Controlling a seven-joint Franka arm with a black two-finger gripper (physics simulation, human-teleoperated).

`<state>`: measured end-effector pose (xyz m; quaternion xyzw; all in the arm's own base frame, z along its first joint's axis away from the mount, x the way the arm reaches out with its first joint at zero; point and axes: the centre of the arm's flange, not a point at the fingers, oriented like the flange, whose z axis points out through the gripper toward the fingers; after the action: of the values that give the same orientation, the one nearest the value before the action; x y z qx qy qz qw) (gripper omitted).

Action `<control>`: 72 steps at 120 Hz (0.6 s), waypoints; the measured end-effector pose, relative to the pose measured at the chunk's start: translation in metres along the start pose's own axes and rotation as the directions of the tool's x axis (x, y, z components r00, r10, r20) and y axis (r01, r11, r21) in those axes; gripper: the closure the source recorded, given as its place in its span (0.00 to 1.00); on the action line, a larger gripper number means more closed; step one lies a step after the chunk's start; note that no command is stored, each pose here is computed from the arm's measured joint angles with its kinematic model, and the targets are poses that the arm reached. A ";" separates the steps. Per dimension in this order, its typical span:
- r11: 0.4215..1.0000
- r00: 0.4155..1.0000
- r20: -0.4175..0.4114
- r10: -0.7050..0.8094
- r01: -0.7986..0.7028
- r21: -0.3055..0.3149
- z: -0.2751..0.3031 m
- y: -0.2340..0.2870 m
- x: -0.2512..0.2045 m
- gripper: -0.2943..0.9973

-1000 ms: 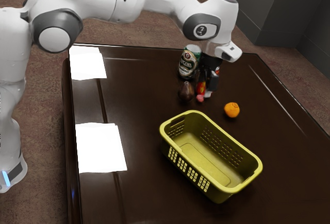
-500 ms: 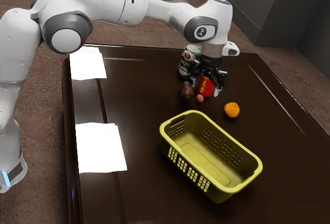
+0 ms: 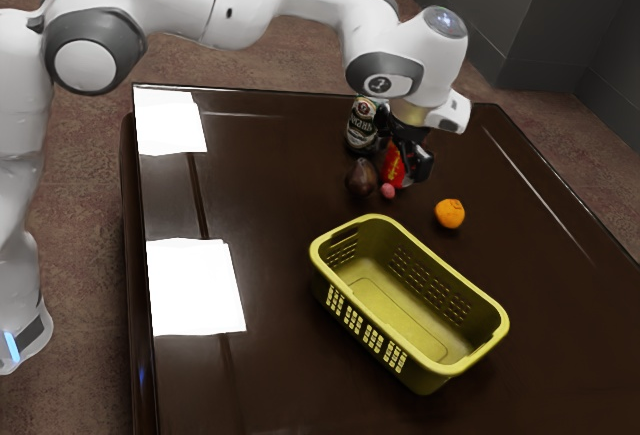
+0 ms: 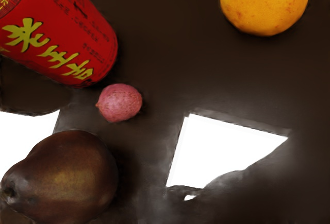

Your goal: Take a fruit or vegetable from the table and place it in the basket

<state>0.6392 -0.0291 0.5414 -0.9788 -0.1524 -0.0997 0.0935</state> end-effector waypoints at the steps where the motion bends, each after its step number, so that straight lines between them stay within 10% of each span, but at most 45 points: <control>1: 1.000 1.000 0.003 0.018 -0.018 0.010 0.003 0.000 -0.001 0.23; 20: 0.948 0.950 0.005 0.311 -0.311 0.069 -0.004 0.003 -0.012 0.23; 39: 0.829 0.826 0.063 0.559 -0.559 -0.025 0.014 -0.016 -0.012 0.23; 72: 0.446 0.458 -0.036 0.888 -0.879 -0.170 0.026 -0.011 -0.017 0.23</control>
<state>0.6247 -0.0182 0.5142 -0.9217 0.3846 -0.0202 0.0465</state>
